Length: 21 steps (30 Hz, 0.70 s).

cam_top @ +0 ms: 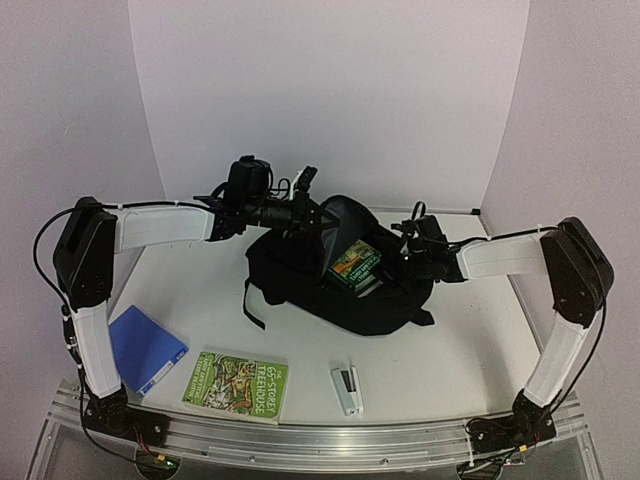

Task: Pack the student bag
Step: Place the book in the student bag.

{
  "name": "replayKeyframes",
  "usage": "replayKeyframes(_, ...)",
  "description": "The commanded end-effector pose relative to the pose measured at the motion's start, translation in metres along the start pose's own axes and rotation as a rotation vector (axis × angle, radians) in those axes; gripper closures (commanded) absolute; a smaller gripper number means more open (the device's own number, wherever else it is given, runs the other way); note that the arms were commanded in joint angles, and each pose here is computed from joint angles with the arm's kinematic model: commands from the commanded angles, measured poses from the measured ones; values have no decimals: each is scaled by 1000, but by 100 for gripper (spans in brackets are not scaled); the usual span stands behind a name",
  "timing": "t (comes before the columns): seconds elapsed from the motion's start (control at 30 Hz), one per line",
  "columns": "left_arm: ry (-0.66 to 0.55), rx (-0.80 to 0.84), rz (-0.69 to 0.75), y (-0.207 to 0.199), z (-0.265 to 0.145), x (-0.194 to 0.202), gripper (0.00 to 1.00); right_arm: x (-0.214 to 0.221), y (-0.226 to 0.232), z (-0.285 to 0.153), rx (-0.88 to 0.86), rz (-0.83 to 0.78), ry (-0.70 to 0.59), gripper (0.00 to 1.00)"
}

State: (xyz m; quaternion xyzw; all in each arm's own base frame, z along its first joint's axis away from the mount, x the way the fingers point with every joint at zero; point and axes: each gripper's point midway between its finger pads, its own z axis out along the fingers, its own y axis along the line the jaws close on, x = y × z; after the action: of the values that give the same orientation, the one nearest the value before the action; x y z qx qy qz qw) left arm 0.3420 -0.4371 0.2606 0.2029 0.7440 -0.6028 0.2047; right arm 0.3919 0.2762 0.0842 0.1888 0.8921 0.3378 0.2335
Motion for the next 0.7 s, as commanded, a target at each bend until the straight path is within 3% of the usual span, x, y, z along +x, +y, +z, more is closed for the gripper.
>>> replayKeyframes(0.0, -25, 60, 78, -34, -9, -9, 100, -14, 37, 14, -107, -20, -29, 87)
replayKeyframes(0.43, -21, 5, 43, -15, -8, -5, 100, -29, 73, 32, -207, -87, -96, 85)
replayKeyframes(0.67, -101, -112, -38, 31, -36, -21, 100, -26, 62, 4, -187, -101, -133, 73)
